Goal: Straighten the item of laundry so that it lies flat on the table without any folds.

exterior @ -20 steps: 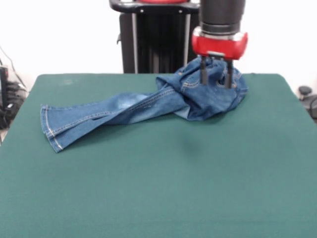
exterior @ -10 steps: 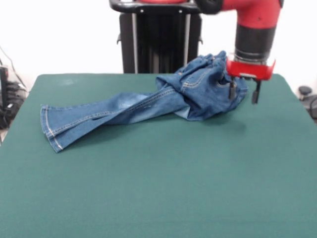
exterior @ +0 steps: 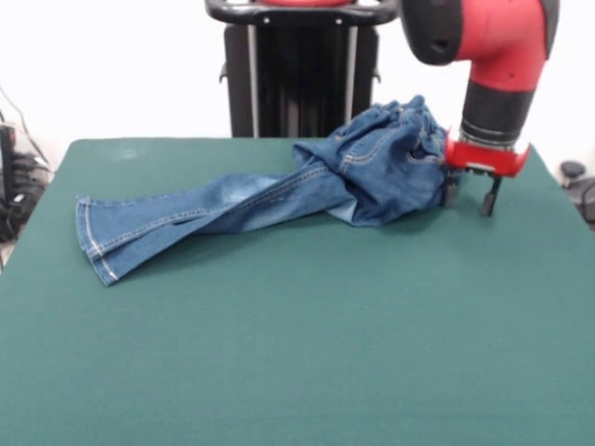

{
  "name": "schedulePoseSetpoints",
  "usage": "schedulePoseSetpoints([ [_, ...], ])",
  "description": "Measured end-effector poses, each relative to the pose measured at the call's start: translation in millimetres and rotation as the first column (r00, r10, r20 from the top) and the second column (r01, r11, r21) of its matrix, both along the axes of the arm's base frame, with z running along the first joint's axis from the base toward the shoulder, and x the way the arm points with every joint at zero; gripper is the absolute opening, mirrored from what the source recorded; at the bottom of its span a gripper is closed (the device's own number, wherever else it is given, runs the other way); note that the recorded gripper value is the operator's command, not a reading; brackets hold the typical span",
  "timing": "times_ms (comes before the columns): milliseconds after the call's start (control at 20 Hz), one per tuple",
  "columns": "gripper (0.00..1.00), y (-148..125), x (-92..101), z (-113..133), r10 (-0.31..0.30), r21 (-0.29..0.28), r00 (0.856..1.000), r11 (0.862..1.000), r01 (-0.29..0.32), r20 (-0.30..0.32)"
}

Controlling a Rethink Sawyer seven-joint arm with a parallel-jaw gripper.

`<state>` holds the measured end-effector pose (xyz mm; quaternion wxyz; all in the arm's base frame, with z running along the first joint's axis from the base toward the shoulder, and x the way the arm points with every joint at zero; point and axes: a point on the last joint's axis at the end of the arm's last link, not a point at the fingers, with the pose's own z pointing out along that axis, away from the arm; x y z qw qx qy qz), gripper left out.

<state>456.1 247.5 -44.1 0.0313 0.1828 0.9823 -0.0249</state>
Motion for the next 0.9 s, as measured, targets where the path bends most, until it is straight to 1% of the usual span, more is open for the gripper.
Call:
schedulePoseSetpoints([
  [200,1.00,5.7,-1.0,0.0,-0.023,-0.039,1.000,0.999,0.023,0.013],
  [300,1.00,7.3,-1.8,0.6,-0.037,-0.048,0.999,0.998,0.038,0.015],
  [550,1.00,2.6,1.1,2.1,-0.099,-0.043,0.995,0.994,0.099,0.006],
  [900,1.00,-1.9,5.5,1.6,-0.137,-0.040,0.990,0.990,0.138,0.007],
])
